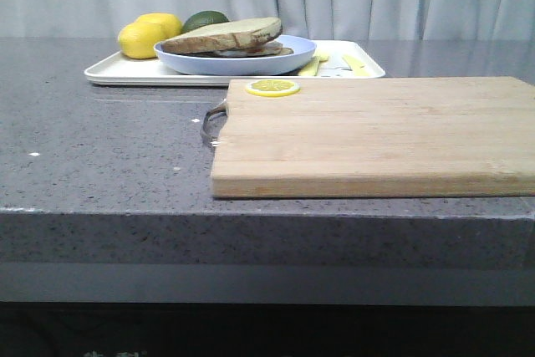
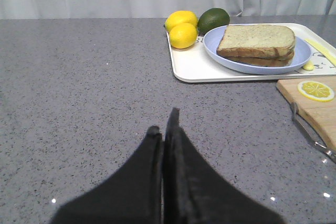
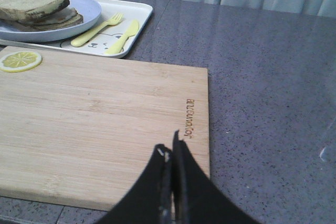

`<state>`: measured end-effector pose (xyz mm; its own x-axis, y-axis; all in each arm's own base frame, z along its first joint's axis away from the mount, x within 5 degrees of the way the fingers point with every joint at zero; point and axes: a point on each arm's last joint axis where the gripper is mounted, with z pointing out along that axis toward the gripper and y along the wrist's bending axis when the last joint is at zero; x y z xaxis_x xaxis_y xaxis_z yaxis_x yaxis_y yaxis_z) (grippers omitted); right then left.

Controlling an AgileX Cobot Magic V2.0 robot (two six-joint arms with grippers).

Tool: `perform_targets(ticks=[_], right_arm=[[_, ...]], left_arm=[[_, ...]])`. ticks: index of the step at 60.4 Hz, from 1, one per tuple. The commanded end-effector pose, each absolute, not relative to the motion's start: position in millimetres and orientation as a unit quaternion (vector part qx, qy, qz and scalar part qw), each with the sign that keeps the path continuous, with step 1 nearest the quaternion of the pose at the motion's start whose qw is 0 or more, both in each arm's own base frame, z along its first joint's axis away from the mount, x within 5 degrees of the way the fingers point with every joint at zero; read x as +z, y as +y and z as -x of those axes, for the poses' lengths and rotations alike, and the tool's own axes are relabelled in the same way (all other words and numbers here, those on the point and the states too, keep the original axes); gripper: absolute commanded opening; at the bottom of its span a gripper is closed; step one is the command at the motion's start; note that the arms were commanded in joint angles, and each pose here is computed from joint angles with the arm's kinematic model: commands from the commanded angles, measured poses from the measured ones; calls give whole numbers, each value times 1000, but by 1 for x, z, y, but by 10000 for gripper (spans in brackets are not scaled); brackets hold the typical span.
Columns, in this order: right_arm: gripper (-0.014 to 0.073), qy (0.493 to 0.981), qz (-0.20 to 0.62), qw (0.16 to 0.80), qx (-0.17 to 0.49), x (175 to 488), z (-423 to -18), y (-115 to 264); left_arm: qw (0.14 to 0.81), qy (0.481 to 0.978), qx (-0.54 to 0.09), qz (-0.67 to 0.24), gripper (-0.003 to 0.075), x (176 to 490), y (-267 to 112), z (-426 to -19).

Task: Place bread and move sandwich to tray

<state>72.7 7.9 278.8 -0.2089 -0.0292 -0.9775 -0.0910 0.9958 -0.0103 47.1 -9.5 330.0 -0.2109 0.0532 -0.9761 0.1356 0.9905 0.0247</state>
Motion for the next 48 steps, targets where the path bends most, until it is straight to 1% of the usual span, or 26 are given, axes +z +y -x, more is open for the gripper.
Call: perform_targets(ticks=[1, 28, 33, 40, 43, 48], right_arm=[[-79, 747, 34, 663, 20, 293, -74, 7], [-79, 747, 34, 663, 20, 293, -74, 7], [-79, 747, 34, 663, 20, 293, -74, 7], [-79, 747, 34, 663, 20, 293, -74, 7], [-79, 747, 34, 663, 20, 293, -74, 7], [-79, 747, 34, 663, 20, 293, -74, 7]], left_arm=[[665, 744, -38, -51, -19, 345, -9, -48], [665, 744, -38, -51, -19, 345, -9, -48], [666, 743, -55, -45, -19, 346, -11, -48], [679, 730, -74, -34, -19, 347, -12, -49], [696, 714, -73, -28, -19, 346, -11, -48], [721, 689, -75, 2, -19, 333, -7, -49]])
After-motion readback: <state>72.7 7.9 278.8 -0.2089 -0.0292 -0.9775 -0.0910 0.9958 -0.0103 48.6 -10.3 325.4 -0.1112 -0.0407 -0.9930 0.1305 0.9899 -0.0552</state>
